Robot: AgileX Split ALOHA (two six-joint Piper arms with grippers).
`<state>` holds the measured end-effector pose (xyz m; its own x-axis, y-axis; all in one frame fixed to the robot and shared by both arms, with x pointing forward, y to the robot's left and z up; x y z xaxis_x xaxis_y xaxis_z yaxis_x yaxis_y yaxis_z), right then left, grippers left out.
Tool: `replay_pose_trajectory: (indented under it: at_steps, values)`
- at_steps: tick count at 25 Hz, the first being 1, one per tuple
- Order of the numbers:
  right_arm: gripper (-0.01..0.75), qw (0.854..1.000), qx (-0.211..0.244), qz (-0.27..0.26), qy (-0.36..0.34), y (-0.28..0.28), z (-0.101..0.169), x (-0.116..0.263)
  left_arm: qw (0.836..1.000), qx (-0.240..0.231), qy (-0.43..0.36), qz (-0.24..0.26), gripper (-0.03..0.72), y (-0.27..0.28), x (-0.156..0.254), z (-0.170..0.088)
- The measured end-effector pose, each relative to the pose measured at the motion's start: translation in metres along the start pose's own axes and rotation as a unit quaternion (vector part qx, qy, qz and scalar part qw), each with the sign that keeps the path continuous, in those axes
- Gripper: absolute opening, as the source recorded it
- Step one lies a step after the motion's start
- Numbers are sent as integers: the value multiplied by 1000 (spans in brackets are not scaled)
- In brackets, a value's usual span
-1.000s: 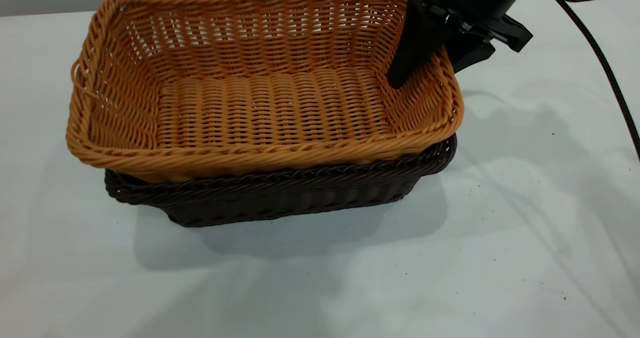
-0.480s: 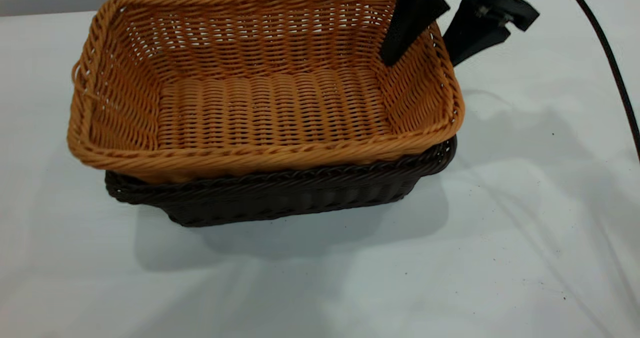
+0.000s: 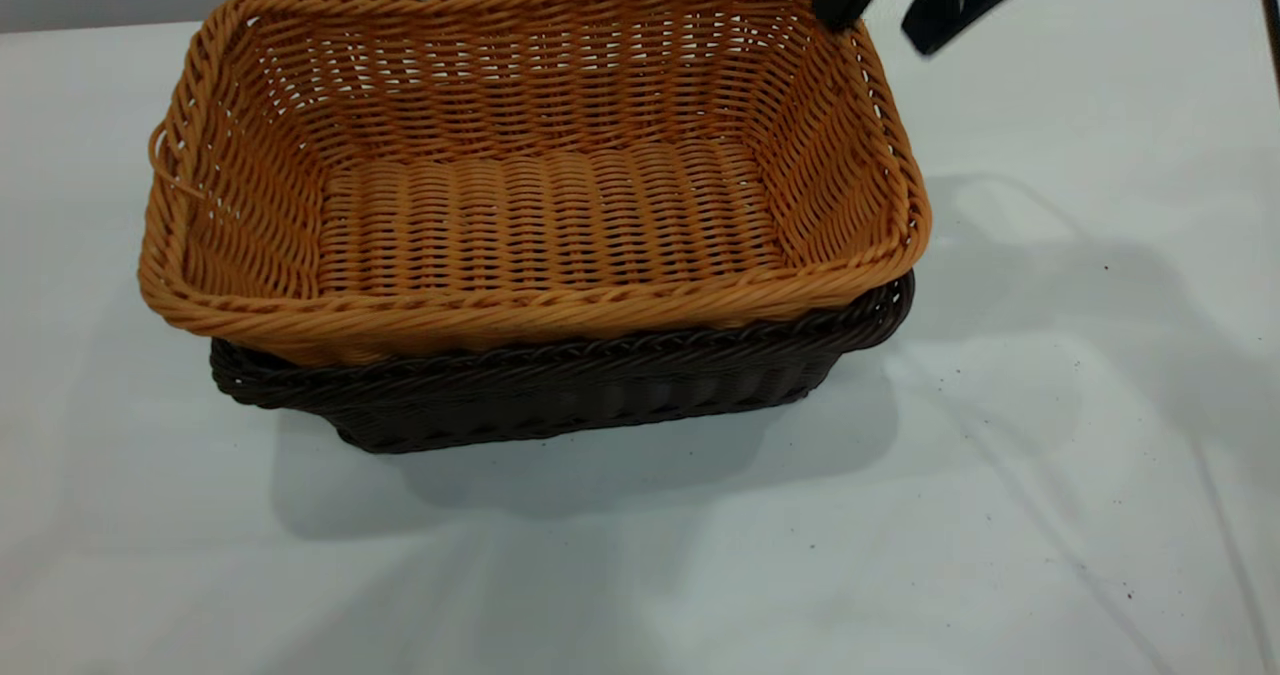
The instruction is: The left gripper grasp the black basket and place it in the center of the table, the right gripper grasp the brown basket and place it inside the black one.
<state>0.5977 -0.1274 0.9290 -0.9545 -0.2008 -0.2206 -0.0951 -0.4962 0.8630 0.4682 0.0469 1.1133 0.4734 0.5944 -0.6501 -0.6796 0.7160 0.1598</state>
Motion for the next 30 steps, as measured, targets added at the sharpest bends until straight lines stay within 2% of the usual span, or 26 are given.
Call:
replay_pose_trajectory:
  at_steps: [3, 6, 9, 13, 16, 18, 21, 25, 27, 30]
  values:
    - [417, 999, 10, -28, 36, 23, 9, -7, 1000, -2, 0, 0, 608, 0, 0, 1]
    - [364, 995, 16, -69, 68, 53, 23, -20, 1000, -8, 0, -1, 608, 0, 0, 3]
    - [279, 989, 15, -119, 92, 84, 39, -38, 1000, -12, -1, -1, 608, 0, 0, 4]
    - [125, 974, 20, -186, 127, 123, 59, -67, 999, -51, -2, -6, 604, 1, -2, 17]
    - [28, 955, 21, -256, 150, 159, 77, -89, 996, -86, -1, -9, 584, 2, -3, 27]
    - [8, 938, 22, -302, 167, 185, 90, -102, 994, -110, -1, -12, 562, 4, -4, 35]
    - [1, 906, 25, -375, 194, 225, 108, -117, 988, -153, 3, -17, 507, 7, -5, 48]
    - [1, 867, 21, -453, 207, 269, 128, -128, 972, -229, -6, -45, 415, 17, -14, 72]
    - [1, 861, 21, -462, 211, 278, 132, -127, 962, -263, -15, -67, 356, 23, -22, 81]
    - [1, 874, 44, -429, 224, 269, 126, -121, 950, -299, -14, -89, 266, 31, -28, 91]
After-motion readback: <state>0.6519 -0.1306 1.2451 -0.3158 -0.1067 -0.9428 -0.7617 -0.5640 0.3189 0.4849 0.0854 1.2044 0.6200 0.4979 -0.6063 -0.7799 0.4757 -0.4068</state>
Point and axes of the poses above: a point on each arm's last joint axis where the gripper is mounted, y pointing back along that axis away from the gripper, z along the wrist's bending axis when the last joint is at zero, x = y × z, the point moved 7 cm from there along -y, pointing out along that axis toward the gripper, and after that the axes turned 6 degrees about -y, right-handed, at the moved point
